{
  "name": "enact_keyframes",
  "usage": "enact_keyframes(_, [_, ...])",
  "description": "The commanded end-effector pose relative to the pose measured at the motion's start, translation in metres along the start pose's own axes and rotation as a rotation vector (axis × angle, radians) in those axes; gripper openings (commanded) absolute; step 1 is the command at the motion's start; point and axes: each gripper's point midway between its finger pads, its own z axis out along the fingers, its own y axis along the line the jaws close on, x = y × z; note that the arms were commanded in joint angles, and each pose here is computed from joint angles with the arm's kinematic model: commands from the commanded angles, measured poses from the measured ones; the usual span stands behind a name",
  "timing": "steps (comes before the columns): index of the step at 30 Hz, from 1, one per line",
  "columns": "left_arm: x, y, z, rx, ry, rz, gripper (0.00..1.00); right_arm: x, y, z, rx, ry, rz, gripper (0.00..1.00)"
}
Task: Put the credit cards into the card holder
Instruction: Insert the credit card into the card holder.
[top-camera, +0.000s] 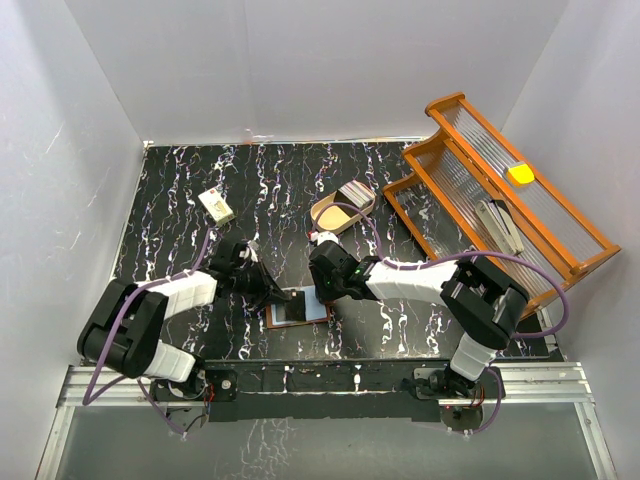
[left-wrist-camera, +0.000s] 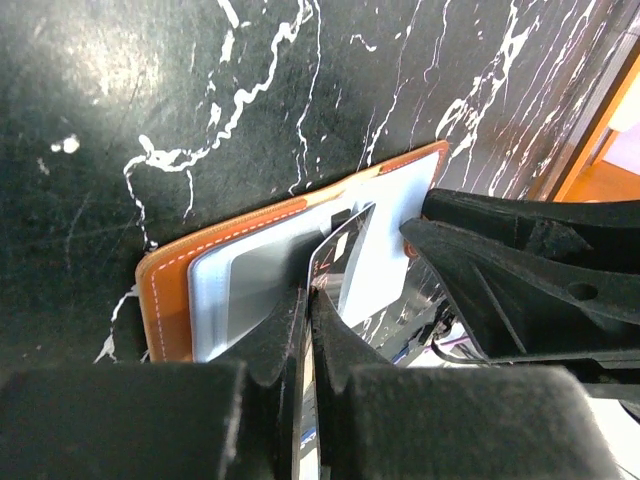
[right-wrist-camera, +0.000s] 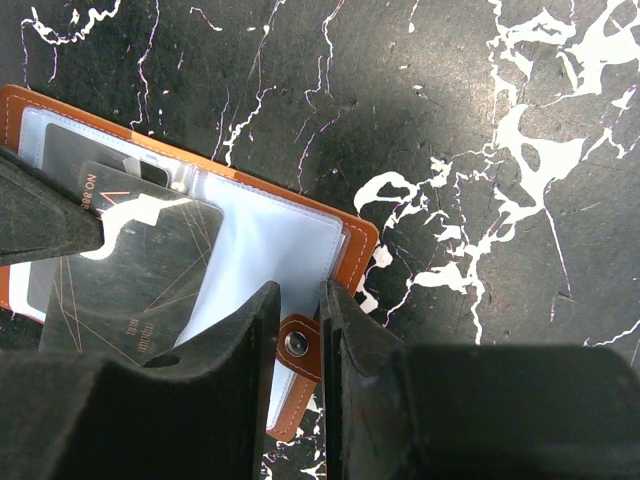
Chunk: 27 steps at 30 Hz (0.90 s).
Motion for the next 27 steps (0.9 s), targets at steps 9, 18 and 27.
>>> enact_keyframes(9, [-0.01, -0.005, 0.004, -0.017, 0.0, 0.004, 0.0, 0.013, -0.008, 0.006, 0.025, 0.031, -0.006, 0.21])
enact_keyframes(18, [0.008, 0.004, -0.011, -0.069, 0.036, -0.079, 0.0, 0.012, -0.008, 0.006, 0.027, 0.032, -0.01, 0.21])
enact_keyframes(27, [0.016, 0.007, -0.012, -0.053, 0.036, -0.108, 0.0, 0.013, -0.011, 0.006, 0.041, 0.037, -0.015, 0.21])
